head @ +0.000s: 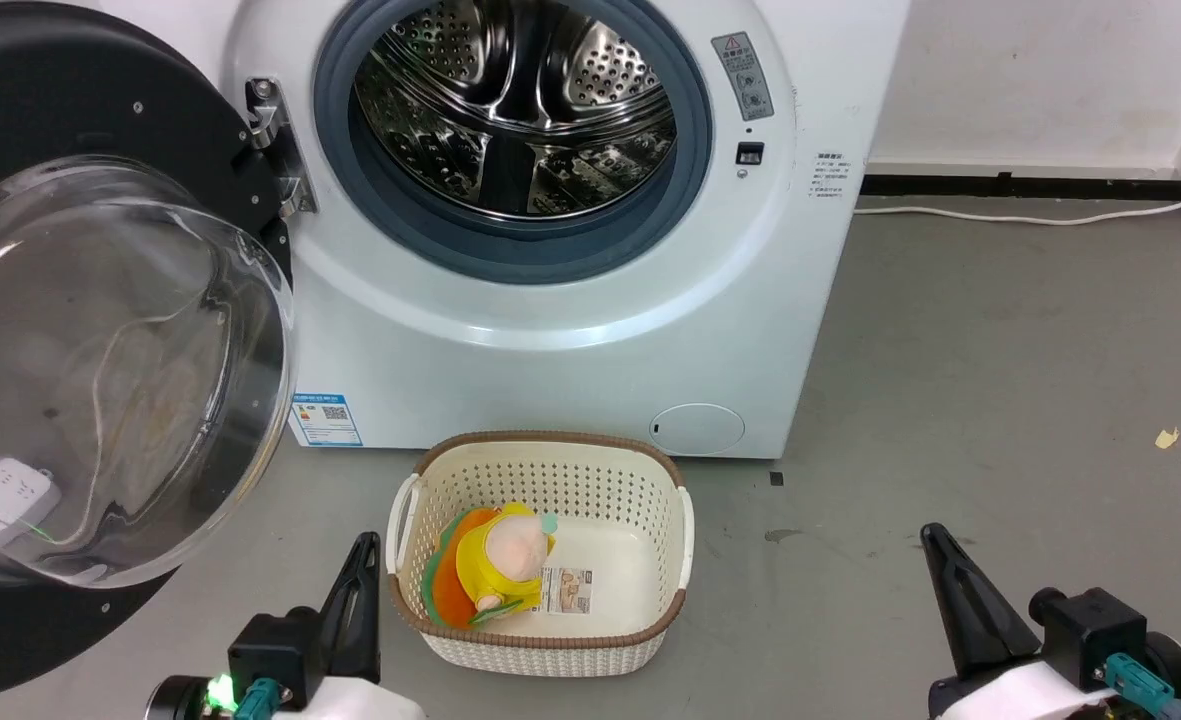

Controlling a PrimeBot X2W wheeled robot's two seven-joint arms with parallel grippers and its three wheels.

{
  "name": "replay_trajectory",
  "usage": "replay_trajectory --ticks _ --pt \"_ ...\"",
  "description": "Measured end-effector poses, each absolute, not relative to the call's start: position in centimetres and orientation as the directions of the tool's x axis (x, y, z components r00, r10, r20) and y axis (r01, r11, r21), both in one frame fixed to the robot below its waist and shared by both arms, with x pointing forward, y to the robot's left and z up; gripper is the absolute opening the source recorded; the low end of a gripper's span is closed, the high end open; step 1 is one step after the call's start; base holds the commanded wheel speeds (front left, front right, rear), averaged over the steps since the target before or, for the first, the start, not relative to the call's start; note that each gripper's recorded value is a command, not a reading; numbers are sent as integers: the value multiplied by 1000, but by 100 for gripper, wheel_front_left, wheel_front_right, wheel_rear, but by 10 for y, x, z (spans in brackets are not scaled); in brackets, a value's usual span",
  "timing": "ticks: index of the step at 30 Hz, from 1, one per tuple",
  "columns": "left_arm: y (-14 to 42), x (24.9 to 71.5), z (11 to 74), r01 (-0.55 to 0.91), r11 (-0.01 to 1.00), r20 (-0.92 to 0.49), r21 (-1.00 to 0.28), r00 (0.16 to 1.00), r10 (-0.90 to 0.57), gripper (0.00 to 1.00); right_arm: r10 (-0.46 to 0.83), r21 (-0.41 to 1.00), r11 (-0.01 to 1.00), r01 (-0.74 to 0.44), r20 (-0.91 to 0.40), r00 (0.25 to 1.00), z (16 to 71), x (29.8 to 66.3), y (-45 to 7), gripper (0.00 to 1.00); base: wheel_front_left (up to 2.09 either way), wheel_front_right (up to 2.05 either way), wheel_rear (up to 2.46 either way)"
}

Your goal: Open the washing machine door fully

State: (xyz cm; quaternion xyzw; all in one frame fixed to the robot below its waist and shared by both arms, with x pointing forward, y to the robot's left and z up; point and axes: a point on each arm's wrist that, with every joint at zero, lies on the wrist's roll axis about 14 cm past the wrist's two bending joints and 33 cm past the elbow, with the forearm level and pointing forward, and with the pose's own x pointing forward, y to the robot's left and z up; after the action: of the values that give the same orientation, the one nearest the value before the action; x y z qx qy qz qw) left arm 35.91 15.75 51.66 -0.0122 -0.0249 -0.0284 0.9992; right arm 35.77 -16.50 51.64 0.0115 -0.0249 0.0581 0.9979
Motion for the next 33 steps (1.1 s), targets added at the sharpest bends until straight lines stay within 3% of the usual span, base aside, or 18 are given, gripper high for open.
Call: replay_trajectory --ticks 33 --pt "166 363 519 36 999 21 12 999 -36 0 125 -12 992 -124 11 992 517 362 -163 0 0 0 0"
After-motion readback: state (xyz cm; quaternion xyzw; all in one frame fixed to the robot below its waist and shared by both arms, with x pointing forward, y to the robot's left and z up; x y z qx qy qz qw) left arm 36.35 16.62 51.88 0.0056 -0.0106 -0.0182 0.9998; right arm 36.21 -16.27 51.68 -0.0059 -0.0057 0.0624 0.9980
